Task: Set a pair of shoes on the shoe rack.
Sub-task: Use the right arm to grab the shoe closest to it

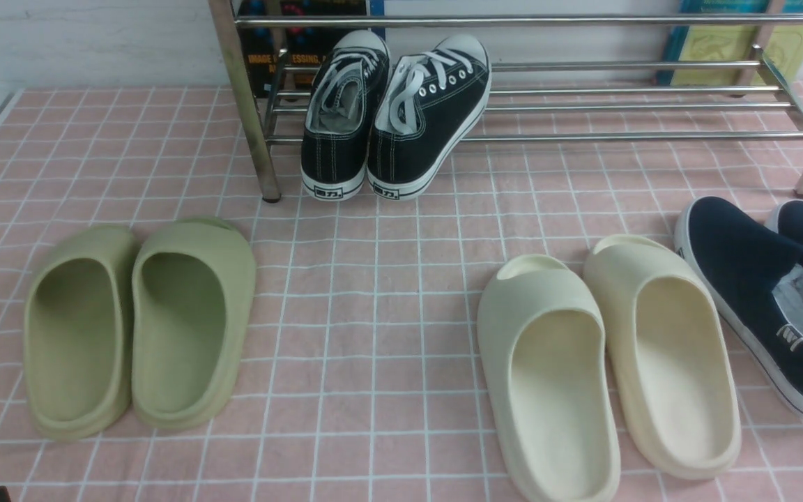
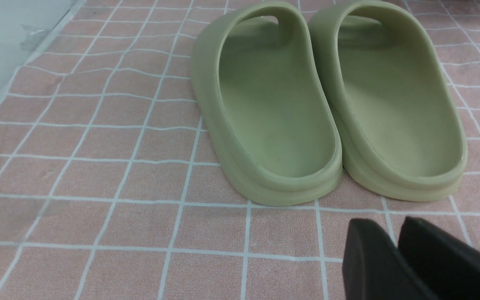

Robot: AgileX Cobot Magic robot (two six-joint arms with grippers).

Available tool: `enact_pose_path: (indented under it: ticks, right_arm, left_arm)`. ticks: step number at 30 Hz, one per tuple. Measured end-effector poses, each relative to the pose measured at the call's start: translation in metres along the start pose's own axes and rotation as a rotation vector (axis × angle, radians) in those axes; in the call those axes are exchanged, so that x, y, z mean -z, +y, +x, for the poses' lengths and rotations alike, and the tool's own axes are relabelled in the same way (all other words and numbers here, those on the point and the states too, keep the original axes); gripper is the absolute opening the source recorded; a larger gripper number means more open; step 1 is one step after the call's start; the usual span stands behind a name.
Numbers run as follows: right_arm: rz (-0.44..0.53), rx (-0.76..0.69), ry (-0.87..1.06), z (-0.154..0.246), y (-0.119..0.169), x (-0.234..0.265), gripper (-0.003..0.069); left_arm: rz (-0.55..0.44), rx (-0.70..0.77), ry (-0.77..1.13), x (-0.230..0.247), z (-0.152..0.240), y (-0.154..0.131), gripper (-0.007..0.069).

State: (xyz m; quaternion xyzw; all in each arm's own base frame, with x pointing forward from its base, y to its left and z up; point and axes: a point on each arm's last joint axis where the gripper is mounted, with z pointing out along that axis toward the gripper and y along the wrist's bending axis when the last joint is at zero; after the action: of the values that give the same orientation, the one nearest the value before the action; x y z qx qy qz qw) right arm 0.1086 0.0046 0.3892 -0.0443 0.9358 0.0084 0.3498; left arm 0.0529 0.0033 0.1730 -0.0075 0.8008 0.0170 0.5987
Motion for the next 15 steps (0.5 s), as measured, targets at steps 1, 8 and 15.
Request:
enact_pose_path:
  ticks: [1,8,15]
  right_arm:
    - [-0.008,0.016,0.03,-0.006,0.001,-0.007,-0.0015]
    - [0.003,0.106,0.242,-0.036,0.008,-0.079,0.0148]
    - [0.036,0.102,0.376,-0.055,0.009,-0.173,0.0461]
  left_arm:
    - [0.0,0.0,0.0,0.0,0.0,0.0,0.0145]
    - [0.0,0.0,0.0,0.0,0.0,0.0,0.0148]
    - [0.0,0.0,0.0,0.0,0.0,0.0,0.0149]
